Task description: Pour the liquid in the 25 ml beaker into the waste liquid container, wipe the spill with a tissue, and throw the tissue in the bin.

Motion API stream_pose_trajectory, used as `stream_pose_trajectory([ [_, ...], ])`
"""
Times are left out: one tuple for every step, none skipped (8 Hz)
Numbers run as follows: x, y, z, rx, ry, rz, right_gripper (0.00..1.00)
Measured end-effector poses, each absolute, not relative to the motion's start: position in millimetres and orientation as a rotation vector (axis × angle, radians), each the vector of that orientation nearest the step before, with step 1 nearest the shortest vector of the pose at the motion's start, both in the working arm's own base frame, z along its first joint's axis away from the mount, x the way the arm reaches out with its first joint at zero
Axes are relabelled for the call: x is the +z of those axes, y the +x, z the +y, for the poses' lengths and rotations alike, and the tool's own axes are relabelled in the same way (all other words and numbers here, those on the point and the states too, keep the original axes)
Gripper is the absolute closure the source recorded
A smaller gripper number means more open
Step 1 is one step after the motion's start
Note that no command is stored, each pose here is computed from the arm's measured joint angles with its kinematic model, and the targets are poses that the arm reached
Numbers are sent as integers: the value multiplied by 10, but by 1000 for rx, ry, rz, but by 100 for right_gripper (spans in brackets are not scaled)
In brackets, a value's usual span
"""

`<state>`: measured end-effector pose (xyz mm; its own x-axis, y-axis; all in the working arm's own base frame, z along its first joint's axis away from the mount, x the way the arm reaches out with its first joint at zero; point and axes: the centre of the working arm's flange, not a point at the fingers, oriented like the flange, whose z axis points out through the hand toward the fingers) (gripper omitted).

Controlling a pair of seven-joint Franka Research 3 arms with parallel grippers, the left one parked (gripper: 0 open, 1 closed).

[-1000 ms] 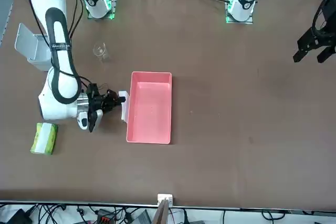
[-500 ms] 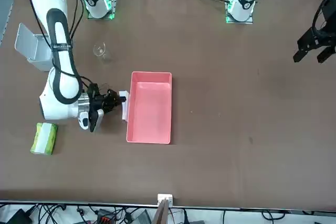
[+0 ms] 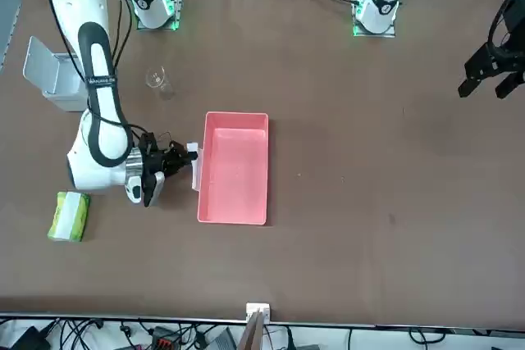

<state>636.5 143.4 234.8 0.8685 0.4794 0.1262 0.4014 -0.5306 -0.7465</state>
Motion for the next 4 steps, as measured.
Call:
stream_pose_trajectory([
  [2318,6362,1431,122,-2197,-633,97],
  [2307,6363,1429,119,-2197,-638,97],
  [2295,6367,1425,112,-2198,-645,97],
  [2271,6367,1421,112,-2200,-647,97],
])
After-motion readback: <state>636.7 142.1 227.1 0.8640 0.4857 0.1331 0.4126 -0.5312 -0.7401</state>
